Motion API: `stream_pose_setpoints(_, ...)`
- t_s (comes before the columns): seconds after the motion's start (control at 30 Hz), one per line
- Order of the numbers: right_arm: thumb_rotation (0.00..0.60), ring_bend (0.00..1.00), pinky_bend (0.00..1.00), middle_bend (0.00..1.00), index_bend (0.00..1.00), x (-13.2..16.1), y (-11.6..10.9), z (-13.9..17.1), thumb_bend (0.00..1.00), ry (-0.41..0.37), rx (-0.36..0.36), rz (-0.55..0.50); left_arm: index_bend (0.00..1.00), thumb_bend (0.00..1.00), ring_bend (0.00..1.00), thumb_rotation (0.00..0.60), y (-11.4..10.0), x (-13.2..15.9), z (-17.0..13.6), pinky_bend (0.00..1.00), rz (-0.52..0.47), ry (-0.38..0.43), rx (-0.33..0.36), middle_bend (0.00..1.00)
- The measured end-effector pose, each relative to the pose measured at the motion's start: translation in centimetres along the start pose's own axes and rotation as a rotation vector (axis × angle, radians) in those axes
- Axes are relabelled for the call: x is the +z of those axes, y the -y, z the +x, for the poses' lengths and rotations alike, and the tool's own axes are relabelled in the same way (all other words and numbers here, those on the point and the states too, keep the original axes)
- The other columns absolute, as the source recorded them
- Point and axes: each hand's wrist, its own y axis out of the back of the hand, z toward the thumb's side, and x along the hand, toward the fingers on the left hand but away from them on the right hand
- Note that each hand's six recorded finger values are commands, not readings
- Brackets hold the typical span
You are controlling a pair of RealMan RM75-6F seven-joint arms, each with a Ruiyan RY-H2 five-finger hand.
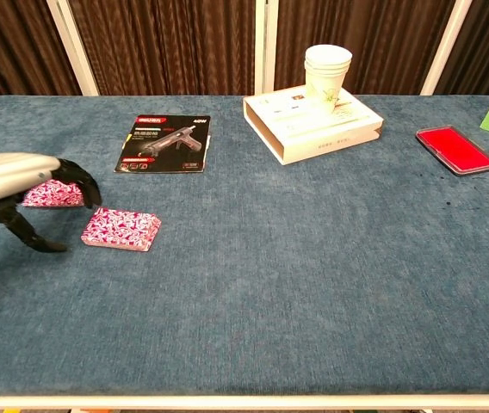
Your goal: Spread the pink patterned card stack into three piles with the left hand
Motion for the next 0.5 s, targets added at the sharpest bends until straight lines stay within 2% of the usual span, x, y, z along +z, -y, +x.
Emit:
stream_pose_setpoints(0.3, 0.600, 0.00, 0.00, 0.00, 0.02, -0.1, 0.0, 0.0, 0.13, 0.002, 0.003, -0.002, 0.31, 0.14, 0.11, 0.600, -0.2, 1.8, 1.3, 0.19, 0.011, 0.002, 0.049, 0.31)
stream_pose_setpoints(0.5, 0.600, 0.00, 0.00, 0.00, 0.02, -0.1, -0.1, 0.0, 0.13, 0.005, 0.003, -0.003, 0.31, 0.14, 0.11, 0.600, -0.5, 2.3, 1.4, 0.19, 0.007, 0.004, 0.046, 0.30)
